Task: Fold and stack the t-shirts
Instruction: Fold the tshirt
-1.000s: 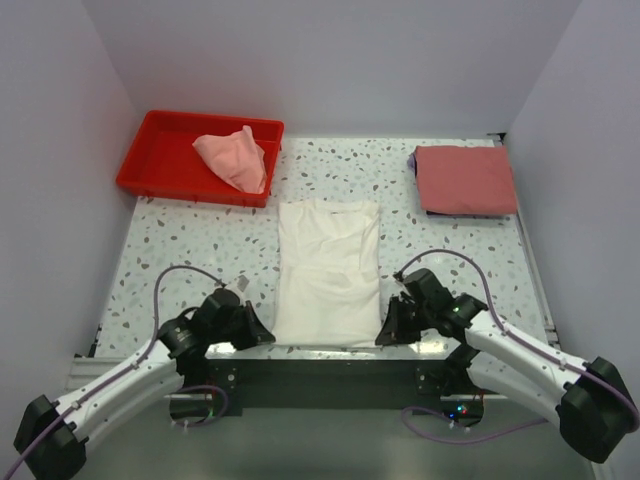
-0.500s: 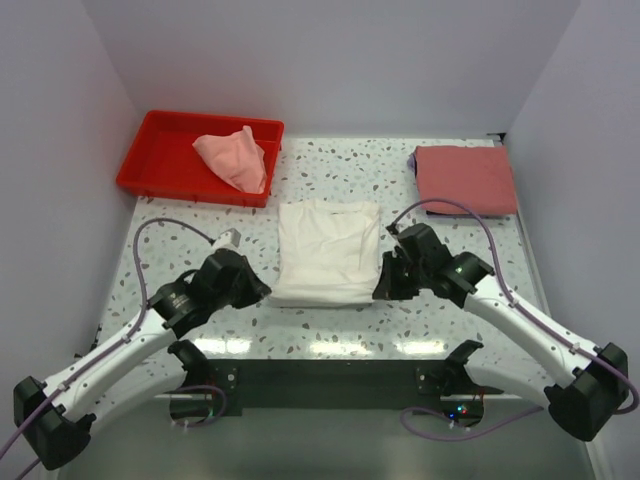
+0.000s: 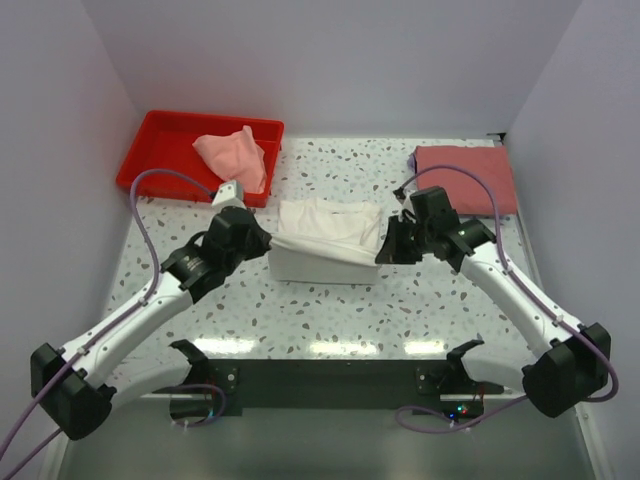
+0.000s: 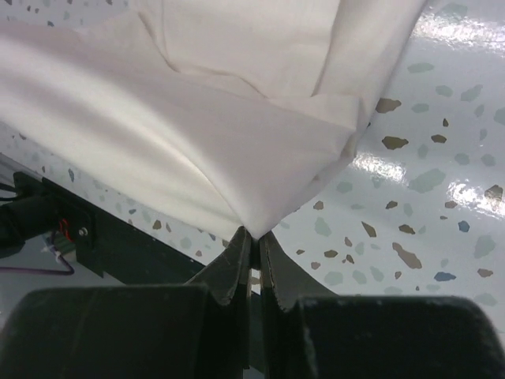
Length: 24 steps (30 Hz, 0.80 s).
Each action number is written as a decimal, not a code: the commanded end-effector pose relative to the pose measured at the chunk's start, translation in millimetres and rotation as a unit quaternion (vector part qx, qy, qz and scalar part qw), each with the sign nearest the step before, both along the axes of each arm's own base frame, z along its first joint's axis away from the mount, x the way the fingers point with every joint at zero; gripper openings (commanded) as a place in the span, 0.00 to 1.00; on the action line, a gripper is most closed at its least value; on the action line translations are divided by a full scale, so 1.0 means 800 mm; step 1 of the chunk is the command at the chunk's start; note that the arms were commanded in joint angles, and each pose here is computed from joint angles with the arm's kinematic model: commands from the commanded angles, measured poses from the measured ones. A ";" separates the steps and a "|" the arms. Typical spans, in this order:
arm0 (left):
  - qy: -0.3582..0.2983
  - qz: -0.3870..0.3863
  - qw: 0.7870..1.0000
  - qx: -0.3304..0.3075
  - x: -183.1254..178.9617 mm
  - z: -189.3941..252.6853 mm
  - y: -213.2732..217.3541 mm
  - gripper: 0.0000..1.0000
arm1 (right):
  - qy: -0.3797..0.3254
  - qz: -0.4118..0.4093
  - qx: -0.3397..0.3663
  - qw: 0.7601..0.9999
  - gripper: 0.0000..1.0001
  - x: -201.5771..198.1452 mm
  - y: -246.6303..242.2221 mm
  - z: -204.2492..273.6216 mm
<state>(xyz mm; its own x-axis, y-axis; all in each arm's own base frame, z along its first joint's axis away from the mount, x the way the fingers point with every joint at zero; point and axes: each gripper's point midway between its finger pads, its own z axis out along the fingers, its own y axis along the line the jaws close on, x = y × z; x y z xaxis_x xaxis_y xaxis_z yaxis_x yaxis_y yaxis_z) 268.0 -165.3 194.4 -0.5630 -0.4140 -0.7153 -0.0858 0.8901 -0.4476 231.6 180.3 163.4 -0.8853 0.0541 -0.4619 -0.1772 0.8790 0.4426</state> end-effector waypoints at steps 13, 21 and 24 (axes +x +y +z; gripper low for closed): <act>-0.107 0.043 0.993 0.022 0.122 0.074 0.022 0.00 | -0.012 0.009 0.019 1.000 0.02 0.071 0.002 0.029; -0.091 0.046 0.994 0.026 0.163 0.050 0.025 0.00 | 0.001 -0.001 0.028 1.000 0.02 0.109 -0.003 0.020; -0.082 0.046 0.995 0.029 0.182 0.040 0.028 0.00 | 0.012 -0.005 0.032 0.999 0.01 0.124 -0.005 0.011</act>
<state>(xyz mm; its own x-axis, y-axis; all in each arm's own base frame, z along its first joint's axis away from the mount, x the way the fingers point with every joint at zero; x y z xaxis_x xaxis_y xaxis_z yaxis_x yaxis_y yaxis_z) 379.9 -160.3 192.1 -0.5188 -0.3957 -0.7578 -0.0941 0.9074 -0.4095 315.6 185.3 167.7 -0.9048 0.0918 -0.4157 -0.1495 0.8458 0.5122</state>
